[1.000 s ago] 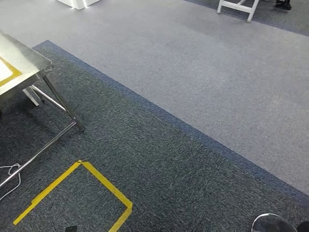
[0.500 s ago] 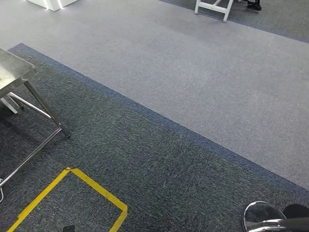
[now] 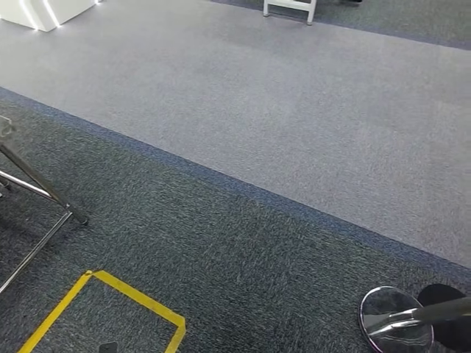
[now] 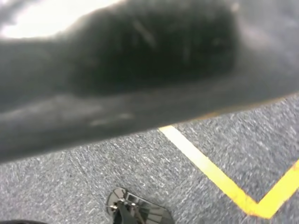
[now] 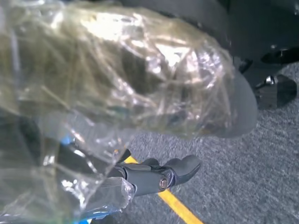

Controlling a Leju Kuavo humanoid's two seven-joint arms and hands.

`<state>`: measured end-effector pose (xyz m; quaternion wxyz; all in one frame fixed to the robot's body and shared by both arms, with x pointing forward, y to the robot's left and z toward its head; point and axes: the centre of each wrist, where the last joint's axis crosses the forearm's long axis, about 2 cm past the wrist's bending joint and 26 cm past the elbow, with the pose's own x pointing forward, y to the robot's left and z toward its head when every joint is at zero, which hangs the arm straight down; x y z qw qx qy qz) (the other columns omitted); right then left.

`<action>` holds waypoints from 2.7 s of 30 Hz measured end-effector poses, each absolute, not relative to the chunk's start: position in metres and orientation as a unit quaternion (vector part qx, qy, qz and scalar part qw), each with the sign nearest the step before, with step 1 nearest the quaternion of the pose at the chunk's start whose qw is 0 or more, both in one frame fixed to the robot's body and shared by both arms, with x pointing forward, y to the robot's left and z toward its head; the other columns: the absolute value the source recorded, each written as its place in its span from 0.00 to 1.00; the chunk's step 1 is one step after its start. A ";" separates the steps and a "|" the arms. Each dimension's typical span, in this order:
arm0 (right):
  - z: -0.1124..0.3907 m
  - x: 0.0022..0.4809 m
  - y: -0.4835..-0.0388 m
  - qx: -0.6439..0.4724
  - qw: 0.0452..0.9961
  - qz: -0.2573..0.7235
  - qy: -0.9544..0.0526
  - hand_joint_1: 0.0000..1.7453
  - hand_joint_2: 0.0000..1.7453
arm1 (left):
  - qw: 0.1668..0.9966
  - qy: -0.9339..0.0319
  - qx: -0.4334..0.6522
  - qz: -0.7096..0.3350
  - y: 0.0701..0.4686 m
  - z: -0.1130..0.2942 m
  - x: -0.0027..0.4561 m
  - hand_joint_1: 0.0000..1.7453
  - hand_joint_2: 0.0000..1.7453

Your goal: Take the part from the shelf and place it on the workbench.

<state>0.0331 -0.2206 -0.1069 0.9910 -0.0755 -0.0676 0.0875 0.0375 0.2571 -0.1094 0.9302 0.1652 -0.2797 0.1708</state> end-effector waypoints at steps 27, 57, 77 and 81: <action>-0.107 0.033 -0.221 -0.076 0.991 0.091 -0.066 0.00 0.00 | 0.931 -0.276 0.163 0.175 0.254 -0.109 0.037 0.00 0.00; -0.107 0.032 -0.221 -0.074 0.991 0.097 -0.063 0.00 0.00 | 0.930 -0.273 0.166 0.185 0.257 -0.110 0.036 0.00 0.00; -0.107 0.035 -0.221 -0.070 0.990 0.103 -0.066 0.00 0.00 | 0.930 -0.269 0.169 0.186 0.258 -0.110 0.031 0.00 0.00; -0.107 0.033 -0.221 -0.069 0.990 0.104 -0.064 0.00 0.00 | 0.930 -0.268 0.168 0.186 0.257 -0.110 0.031 0.00 0.00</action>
